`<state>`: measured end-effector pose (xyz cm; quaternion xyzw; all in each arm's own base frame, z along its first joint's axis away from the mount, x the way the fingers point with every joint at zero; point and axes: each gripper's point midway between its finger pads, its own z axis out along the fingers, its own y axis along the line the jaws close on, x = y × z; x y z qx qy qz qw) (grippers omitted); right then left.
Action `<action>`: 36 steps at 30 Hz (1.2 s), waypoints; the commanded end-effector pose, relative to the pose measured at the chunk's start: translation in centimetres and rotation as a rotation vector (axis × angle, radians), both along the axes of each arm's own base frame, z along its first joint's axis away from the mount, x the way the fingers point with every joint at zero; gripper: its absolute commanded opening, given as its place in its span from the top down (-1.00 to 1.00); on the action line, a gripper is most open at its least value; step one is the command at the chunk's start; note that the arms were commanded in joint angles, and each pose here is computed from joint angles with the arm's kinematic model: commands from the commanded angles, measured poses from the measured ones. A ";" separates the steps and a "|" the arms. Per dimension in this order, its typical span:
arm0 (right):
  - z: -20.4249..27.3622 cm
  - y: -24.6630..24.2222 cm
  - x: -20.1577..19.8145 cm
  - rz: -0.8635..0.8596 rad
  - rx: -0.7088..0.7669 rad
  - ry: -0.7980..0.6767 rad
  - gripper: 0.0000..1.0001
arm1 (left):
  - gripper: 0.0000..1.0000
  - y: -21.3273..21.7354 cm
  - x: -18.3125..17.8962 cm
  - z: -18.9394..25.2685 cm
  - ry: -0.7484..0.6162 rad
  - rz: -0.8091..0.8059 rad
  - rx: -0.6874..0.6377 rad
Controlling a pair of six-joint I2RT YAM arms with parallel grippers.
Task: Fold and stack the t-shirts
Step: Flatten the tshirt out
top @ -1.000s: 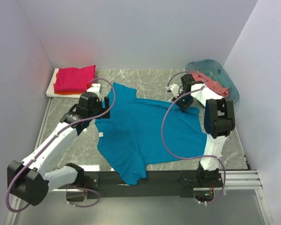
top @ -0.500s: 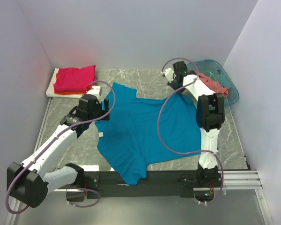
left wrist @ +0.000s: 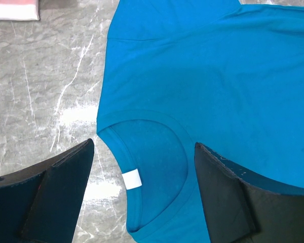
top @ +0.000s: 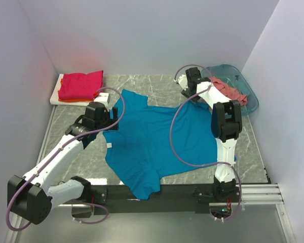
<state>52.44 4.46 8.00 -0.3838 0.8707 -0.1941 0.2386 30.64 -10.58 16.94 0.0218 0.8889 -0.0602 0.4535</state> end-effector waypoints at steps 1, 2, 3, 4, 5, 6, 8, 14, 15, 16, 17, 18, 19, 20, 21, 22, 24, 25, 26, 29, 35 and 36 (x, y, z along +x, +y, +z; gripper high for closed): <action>0.4 -1.5 -3.5 0.060 -0.002 0.137 -0.10 | -0.71 -0.2 0.3 0.7 -0.038 -0.013 -0.009; 0.2 -1.7 -3.7 0.065 0.003 0.152 -0.09 | -0.71 -0.2 0.3 0.7 -0.036 -0.012 -0.010; 0.0 -1.8 -3.9 0.067 0.006 0.162 -0.08 | -0.71 -0.2 0.3 0.7 -0.036 -0.012 -0.010; -0.1 -1.8 -4.1 0.068 0.003 0.177 -0.08 | -0.70 -0.2 0.3 0.7 -0.038 -0.013 -0.010; -0.6 -2.0 -4.1 0.063 -0.002 0.187 -0.07 | -0.70 -0.3 0.3 0.7 -0.036 -0.014 -0.010; -0.6 -2.2 -3.9 0.056 -0.012 0.183 -0.06 | -0.70 -0.3 0.3 0.7 -0.036 -0.015 -0.010; -1.8 -2.7 -3.6 0.036 -0.024 0.202 -0.01 | -0.70 -0.3 0.3 0.6 -0.030 -0.014 -0.008; -1.5 -3.0 -1.2 -0.010 -0.024 0.136 1.00 | -0.70 -0.2 0.3 0.5 -0.029 -0.009 -0.002; -0.7 -3.0 -1.3 -0.010 -0.019 0.110 1.00 | -0.70 -0.1 0.3 0.4 -0.029 -0.010 -0.002; -0.3 -2.9 -1.2 -0.008 -0.014 0.086 1.00 | -0.70 -0.1 0.3 0.4 -0.028 -0.011 0.000; 0.4 -2.6 -0.7 -0.002 0.003 0.049 1.00 | -0.70 -0.2 0.3 0.5 -0.029 -0.013 -0.001; 1.4 -2.3 -0.7 0.009 0.020 0.025 1.00 | -0.70 -0.2 0.3 0.3 -0.025 -0.013 0.000; 1.2 -1.9 -1.3 0.021 0.033 0.043 1.00 | -0.70 -0.2 0.3 0.3 -0.023 -0.012 0.001; 1.3 -1.5 -1.8 0.039 0.052 0.055 1.00 | -0.70 -0.2 0.3 0.3 -0.023 -0.013 0.000; 1.7 -0.3 -2.4 0.092 0.103 0.068 1.00 | -0.70 -0.2 0.3 0.3 -0.024 -0.015 0.000; 0.8 0.0 -4.1 0.122 0.118 0.137 1.00 | -0.70 -0.2 0.3 0.3 -0.023 -0.013 0.000; -0.4 1.7 -7.3 0.237 0.158 0.235 1.00 | -0.70 -0.3 0.3 0.3 -0.023 -0.016 -0.001; -0.9 1.9 -8.6 0.262 0.158 0.273 1.00 | -0.70 -0.2 0.3 0.3 -0.023 -0.014 -0.001; -1.3 2.3 -9.7 0.312 0.146 0.306 1.00 | -0.70 -0.3 0.3 0.3 -0.023 -0.016 -0.001; -2.9 2.1 -12.3 0.329 0.143 0.399 0.89 | -0.70 -0.3 0.3 0.2 -0.021 -0.017 -0.002; 0.5 -0.4 -7.1 0.149 0.175 0.186 0.28 | -0.70 -0.3 0.3 0.1 -0.015 -0.016 0.000; 1.2 -0.7 -6.1 0.135 0.164 0.154 0.25 | -0.70 -0.3 0.3 0.1 -0.015 -0.016 0.000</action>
